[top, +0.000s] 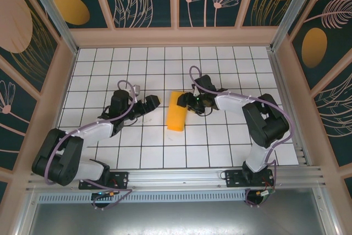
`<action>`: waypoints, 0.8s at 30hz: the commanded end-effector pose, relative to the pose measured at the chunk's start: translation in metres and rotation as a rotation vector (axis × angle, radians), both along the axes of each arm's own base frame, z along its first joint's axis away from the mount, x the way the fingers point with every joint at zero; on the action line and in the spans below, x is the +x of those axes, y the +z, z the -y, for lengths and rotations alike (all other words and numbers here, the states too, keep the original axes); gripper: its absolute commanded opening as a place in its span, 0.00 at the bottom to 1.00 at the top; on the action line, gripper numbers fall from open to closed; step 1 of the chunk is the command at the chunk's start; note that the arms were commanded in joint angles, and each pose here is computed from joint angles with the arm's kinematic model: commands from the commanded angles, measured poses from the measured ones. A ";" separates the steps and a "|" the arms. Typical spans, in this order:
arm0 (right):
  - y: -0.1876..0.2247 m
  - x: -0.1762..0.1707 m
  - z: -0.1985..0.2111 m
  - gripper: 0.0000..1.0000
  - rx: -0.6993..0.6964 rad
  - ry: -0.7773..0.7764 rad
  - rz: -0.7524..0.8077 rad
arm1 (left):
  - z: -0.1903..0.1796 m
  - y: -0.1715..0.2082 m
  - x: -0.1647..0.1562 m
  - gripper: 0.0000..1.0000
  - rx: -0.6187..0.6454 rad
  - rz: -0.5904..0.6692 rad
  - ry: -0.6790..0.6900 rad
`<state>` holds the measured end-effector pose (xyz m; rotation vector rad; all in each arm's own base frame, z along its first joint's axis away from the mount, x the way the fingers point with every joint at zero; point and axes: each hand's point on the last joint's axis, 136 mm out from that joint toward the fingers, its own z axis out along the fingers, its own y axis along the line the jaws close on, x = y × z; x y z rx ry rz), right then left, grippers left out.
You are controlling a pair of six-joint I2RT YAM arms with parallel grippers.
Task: Fold a paper plane with a square sheet of paper (pick it up from the middle)
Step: Fold the square sheet of paper in half at the center of the table.
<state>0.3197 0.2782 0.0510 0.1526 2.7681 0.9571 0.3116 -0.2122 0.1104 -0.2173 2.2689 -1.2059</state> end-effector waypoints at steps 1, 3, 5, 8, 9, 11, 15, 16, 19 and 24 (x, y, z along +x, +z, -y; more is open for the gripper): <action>-0.014 -0.008 0.021 0.68 -0.147 -0.036 -0.027 | 0.017 0.014 0.005 0.98 -0.040 0.036 -0.052; -0.022 -0.007 0.026 0.67 -0.203 -0.064 -0.042 | 0.024 0.012 0.005 0.97 -0.040 0.029 -0.073; -0.027 -0.006 0.024 0.67 -0.218 -0.073 -0.048 | 0.027 0.012 0.006 0.96 -0.038 0.029 -0.080; -0.032 -0.004 0.019 0.67 -0.232 -0.090 -0.057 | 0.029 0.011 0.006 0.96 -0.036 0.028 -0.081; -0.031 -0.004 0.016 0.67 -0.225 -0.088 -0.056 | 0.029 0.011 0.006 0.96 -0.033 0.028 -0.081; -0.033 -0.003 0.012 0.66 -0.222 -0.108 -0.068 | 0.028 0.009 0.005 0.96 -0.026 0.026 -0.081; -0.020 -0.001 -0.006 0.64 -0.143 -0.102 -0.043 | 0.027 0.007 0.005 0.96 -0.019 0.024 -0.078; -0.016 0.000 -0.007 0.63 -0.135 -0.105 -0.035 | 0.026 0.007 0.005 0.96 -0.017 0.023 -0.076; -0.004 0.003 -0.014 0.63 -0.094 -0.094 -0.003 | 0.026 0.005 0.004 0.96 -0.015 0.018 -0.077; -0.001 0.004 -0.013 0.59 -0.090 -0.106 0.004 | 0.026 0.006 0.004 0.97 -0.011 0.022 -0.077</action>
